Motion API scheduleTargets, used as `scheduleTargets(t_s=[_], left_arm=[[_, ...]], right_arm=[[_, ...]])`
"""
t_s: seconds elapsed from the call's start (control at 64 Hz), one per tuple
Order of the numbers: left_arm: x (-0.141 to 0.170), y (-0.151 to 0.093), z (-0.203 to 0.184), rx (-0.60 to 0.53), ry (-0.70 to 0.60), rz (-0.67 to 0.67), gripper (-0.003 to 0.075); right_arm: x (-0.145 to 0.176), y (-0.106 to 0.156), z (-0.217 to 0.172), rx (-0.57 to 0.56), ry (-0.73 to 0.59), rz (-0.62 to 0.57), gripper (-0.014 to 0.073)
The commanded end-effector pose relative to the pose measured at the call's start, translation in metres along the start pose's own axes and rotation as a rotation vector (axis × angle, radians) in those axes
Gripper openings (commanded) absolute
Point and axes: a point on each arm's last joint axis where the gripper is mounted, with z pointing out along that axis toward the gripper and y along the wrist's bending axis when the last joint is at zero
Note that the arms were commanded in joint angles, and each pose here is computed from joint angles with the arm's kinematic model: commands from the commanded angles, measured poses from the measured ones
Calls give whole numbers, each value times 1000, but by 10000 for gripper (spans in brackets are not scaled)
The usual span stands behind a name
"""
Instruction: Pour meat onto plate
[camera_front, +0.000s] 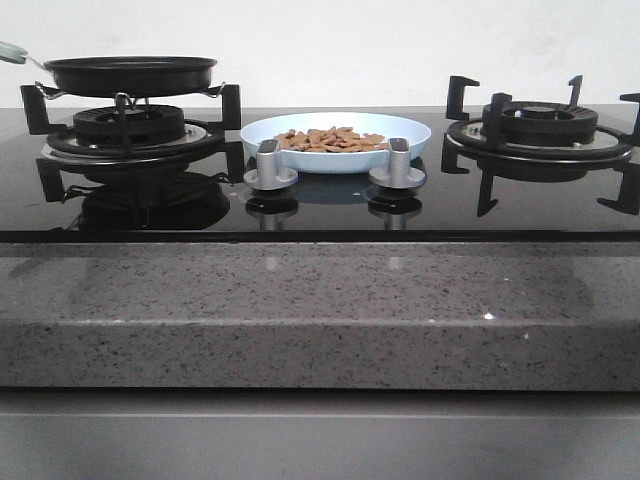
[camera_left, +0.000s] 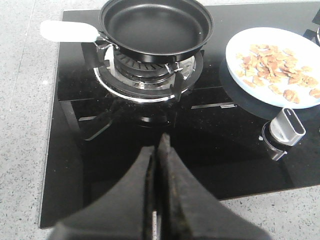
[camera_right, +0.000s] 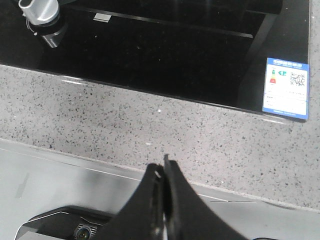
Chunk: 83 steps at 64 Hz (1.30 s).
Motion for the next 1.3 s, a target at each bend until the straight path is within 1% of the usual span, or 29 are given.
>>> scheduleTargets(t_s=[0.0,0.031,0.094,0.156,0.265,0.359,0.422,0.5,0.578,0.703,0.781,1.046,1.093,1.124,1.28], left_arm=[[-11,-1,-11,-3,-126,44,-20],[-9,2,-12,-38,-139,108,-20],[-5,8,-17,-93,-187,162,-20],[1,11,-19,-118,-239,161,-20],[21,17,-20,-148,-343,138,-20],[49,20,-19,-147,-414,67,-20],[71,22,-20,-145,-468,-16,-20],[94,24,-23,-157,-521,-84,-20],[120,26,-24,-178,-544,-119,-20],[143,26,-26,-186,-627,-141,-20],[154,26,-27,-194,-676,-138,-20],[182,27,-25,-211,-772,-135,-20],[184,28,-22,-215,-775,-138,-20],[186,28,-21,-211,-752,-140,-20],[185,28,-22,-208,-757,-139,-20]], right_arm=[[-9,0,-6,10,-73,5,-69],[-9,0,-6,10,-72,5,-69],[-9,0,-6,10,-72,5,-69],[-9,0,-6,10,-72,5,-69],[-9,0,-6,10,-72,5,-69],[-9,0,-6,10,-72,5,-69],[-9,0,-6,10,-72,5,-69],[-9,0,-6,10,-72,5,-69],[-9,0,-6,10,-72,5,-69],[-9,0,-6,10,-72,5,-69],[-9,0,-6,10,-72,5,-69],[-9,0,-6,10,-74,5,-69],[-9,0,-6,10,-72,5,-69],[-8,0,-6,10,-71,5,-69],[-9,-1,-6,10,-68,5,-69]])
